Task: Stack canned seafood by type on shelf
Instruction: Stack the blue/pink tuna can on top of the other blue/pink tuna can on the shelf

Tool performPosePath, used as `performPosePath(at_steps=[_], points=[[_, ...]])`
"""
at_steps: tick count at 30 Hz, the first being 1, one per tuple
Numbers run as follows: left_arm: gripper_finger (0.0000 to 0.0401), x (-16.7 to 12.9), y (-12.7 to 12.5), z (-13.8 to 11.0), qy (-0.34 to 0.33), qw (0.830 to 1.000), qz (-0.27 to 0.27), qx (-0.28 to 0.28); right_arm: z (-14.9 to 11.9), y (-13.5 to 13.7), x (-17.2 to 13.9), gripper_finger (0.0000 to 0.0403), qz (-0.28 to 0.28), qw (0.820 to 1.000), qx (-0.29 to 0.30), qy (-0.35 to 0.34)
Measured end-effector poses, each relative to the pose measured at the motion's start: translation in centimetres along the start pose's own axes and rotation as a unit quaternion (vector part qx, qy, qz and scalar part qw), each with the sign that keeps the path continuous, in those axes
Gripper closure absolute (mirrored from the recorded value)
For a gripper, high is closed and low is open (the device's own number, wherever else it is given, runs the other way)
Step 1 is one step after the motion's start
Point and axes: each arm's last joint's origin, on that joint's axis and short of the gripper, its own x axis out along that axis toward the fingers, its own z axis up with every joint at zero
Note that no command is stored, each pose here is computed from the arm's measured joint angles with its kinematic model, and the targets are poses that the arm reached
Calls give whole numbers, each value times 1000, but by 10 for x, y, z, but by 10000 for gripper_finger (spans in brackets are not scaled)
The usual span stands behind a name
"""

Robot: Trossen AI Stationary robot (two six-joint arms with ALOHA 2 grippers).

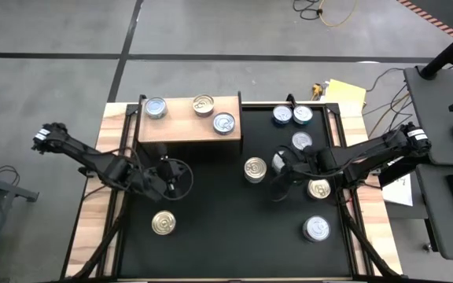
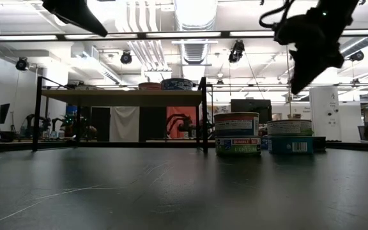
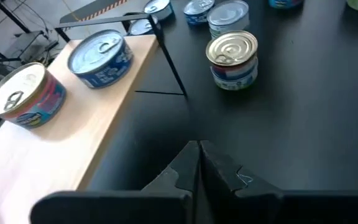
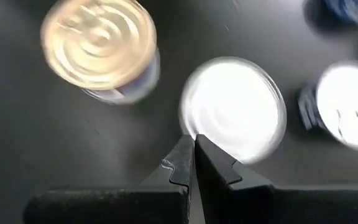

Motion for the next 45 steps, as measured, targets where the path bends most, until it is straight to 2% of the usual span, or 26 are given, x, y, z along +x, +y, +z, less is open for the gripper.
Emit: performPosePath(at_steps=[9, 17, 21, 31, 35, 38, 45], points=[[401, 13, -12, -4, 20, 999, 13, 34, -13, -19, -3, 393, -97, 991, 68, 63], [401, 19, -17, -6, 27, 998, 28, 48, -24, -16, -8, 393, -72, 981, 95, 155], [401, 21, -18, -6, 29, 998, 30, 51, -36, -14, -14, 393, -81, 971, 112, 196], [401, 20, -17, -6, 20, 997, 51, 60, -62, -13, -15, 393, -114, 963, 138, 200], [401, 17, -14, -4, 21, 996, 54, 74, -73, -16, -10, 393, -129, 954, 149, 225], [401, 9, -9, 6, 28, 995, 57, 76, -78, -16, -9, 393, -134, 950, 152, 237], [401, -14, 5, 32, 29, 995, 65, 71, -81, -17, -7, 393, -134, 953, 151, 226]])
